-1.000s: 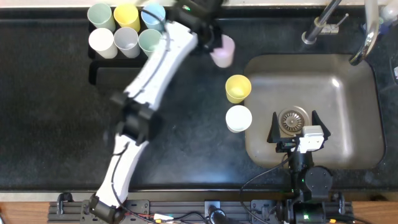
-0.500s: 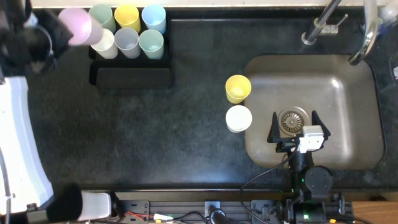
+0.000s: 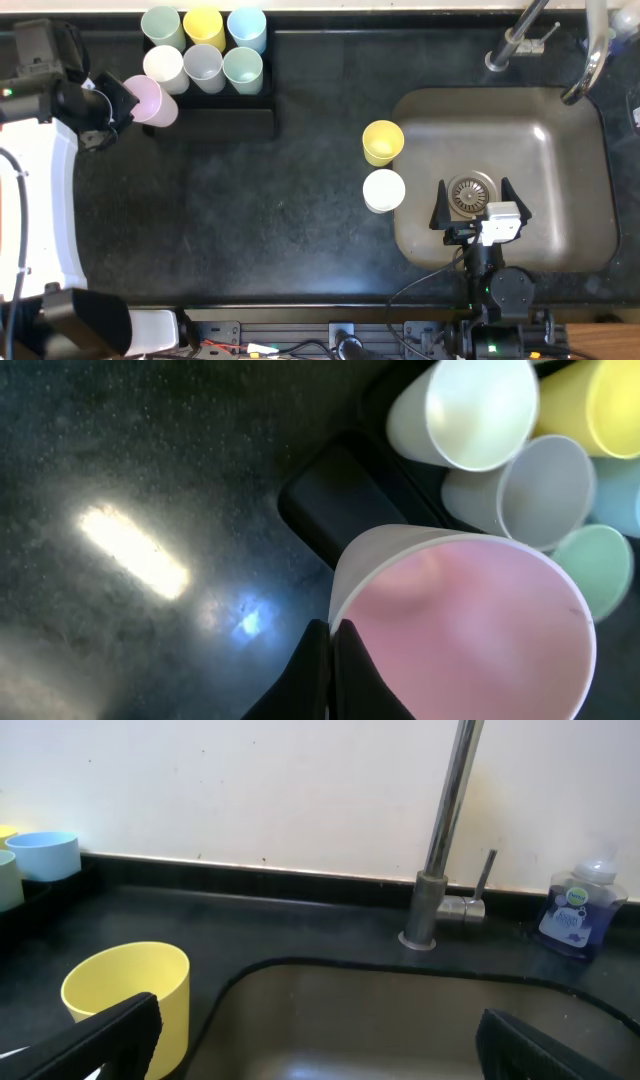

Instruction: Store Cups

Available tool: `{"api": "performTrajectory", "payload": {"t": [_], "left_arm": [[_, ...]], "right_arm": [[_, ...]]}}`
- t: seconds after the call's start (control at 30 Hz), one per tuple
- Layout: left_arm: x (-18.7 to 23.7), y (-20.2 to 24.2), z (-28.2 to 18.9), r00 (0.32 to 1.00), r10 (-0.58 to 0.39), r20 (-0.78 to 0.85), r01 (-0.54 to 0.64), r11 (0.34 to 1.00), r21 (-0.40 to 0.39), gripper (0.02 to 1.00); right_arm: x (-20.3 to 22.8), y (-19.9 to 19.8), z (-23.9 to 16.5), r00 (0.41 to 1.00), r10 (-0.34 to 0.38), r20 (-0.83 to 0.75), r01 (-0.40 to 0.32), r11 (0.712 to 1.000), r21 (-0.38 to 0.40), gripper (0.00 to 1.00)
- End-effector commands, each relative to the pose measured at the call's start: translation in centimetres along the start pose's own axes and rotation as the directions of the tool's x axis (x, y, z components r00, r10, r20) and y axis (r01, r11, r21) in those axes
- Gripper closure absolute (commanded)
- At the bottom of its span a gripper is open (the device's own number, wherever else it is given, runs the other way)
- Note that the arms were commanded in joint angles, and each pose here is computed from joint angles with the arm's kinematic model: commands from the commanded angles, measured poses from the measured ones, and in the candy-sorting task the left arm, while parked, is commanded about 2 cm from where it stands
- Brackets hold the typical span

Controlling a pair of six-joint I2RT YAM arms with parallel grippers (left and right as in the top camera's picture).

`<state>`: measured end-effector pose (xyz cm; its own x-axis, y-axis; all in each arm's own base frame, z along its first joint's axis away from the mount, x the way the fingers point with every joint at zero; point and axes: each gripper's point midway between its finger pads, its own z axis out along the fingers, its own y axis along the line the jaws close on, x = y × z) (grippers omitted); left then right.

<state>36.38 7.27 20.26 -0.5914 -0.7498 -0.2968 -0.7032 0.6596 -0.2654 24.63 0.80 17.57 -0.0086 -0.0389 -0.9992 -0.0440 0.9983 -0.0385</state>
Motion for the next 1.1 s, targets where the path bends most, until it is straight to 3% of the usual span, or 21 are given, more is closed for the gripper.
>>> {"api": "performTrajectory", "payload": {"t": [0.03,0.67,1.1], "left_arm": [[-1.1,0.6,2.4,1.0,-0.029,-0.001,0.029,0.998,-0.056,0.982],[-2.4,0.1,7.2,0.999,-0.048,-0.016,0.047,0.997,-0.066,0.982],[-2.0,0.9,8.9,0.998,-0.045,-0.042,0.04,0.992,-0.118,0.982]], "right_arm": [[0.3,0.1,0.0,1.0,-0.004,-0.001,0.004,1.0,-0.006,0.003],[0.3,0.1,0.0,1.0,-0.004,-0.001,0.004,1.0,-0.006,0.003],[0.3,0.1,0.0,1.0,-0.004,-0.001,0.004,1.0,-0.006,0.003]]}}
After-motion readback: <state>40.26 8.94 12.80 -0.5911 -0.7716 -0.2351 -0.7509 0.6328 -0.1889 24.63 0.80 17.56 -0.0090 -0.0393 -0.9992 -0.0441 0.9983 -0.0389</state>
